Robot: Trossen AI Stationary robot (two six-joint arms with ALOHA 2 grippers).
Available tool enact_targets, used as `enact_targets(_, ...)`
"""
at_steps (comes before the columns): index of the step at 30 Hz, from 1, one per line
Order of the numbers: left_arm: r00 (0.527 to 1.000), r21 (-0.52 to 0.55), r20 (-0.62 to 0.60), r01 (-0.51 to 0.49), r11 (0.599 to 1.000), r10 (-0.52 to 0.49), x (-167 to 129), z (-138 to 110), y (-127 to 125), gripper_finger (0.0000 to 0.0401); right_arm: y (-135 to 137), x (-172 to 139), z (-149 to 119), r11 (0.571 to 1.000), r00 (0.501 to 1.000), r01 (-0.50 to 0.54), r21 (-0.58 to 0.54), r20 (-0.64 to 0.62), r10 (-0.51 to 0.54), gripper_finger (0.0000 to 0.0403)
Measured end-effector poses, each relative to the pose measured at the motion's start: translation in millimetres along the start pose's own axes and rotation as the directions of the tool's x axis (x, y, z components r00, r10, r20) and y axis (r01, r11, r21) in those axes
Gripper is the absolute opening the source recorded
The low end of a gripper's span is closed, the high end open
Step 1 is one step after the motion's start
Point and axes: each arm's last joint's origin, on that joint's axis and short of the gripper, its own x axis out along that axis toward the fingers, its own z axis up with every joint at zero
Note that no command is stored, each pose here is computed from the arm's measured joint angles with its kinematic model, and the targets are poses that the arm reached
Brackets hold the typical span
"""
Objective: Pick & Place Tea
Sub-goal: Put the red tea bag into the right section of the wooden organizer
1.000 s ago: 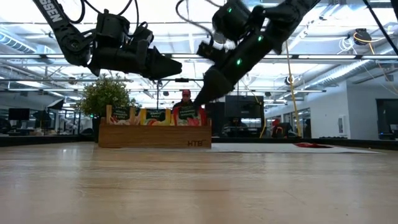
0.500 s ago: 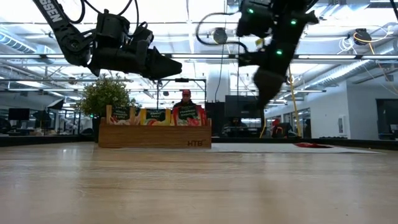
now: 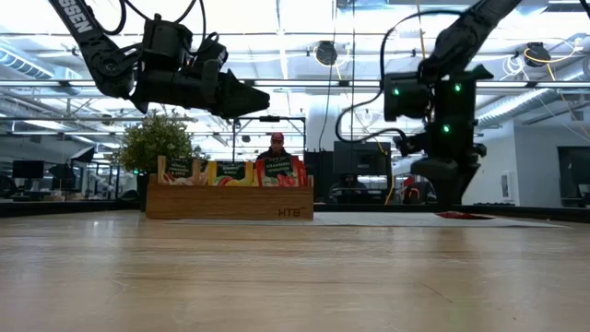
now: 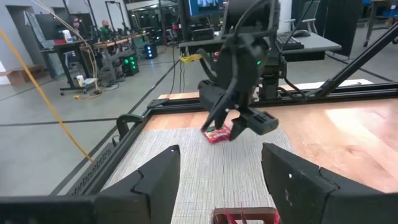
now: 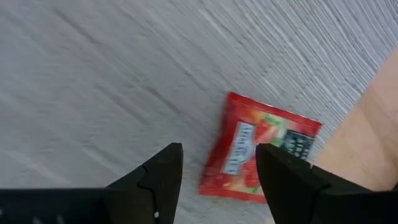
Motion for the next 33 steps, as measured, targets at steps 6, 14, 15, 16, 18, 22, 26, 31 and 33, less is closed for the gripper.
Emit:
enact_targets(6, 1.000, -0.002, -0.001, 0.000, 1.000, 0.000, 0, 0, 0, 0.0223, -16, 18, -1, 0.997, 1.000, -0.012, 0.076, -0.020, 0.013, 0.0189)
enact_targets(14, 1.000, -0.002, -0.001, 0.000, 1.000, 0.000, 0, 0, 0, 0.0223, -24, 35, -8, 0.984, 0.992, -0.118, 0.130, -0.034, 0.124, 0.0176)
enact_targets(15, 1.000, -0.002, -0.001, 0.000, 1.000, 0.000, 0, 0, 0, 0.0223, -25, 37, -10, 0.983, 0.991, -0.120, 0.142, -0.044, 0.128, 0.0167)
enact_targets(16, 1.000, -0.004, -0.002, 0.000, 1.000, 0.000, 0, 0, 0, 0.0223, -26, 39, -12, 0.980, 0.990, -0.123, 0.156, -0.054, 0.133, 0.0156)
enact_targets(18, 1.000, -0.004, -0.002, 0.000, 1.000, 0.000, 0, 0, 0, 0.0223, -27, 43, -17, 0.979, 0.988, -0.120, 0.168, -0.074, 0.134, 0.0126)
enact_targets(22, 1.000, -0.004, -0.002, 0.000, 1.000, 0.000, 0, 0, 0, 0.0223, -28, 48, -23, 0.980, 0.988, -0.116, 0.162, -0.087, 0.131, 0.0050)
enact_targets(26, 1.000, -0.007, -0.002, 0.000, 1.000, 0.000, 0, 0, 0, 0.0223, -26, 49, -26, 0.987, 0.989, -0.109, 0.118, -0.084, 0.120, 0.0014)
enact_targets(31, 1.000, -0.025, -0.002, 0.001, 1.000, -0.001, 0, 0, 0, 0.0223, -13, 37, -19, 0.996, 0.996, -0.084, -0.009, 0.001, 0.084, 0.0009)
enact_targets(33, 1.000, -0.056, -0.001, 0.001, 0.998, -0.001, 0, 0, 0, 0.0223, -2, 24, -13, 0.993, 0.994, -0.030, -0.118, 0.100, 0.042, 0.0008)
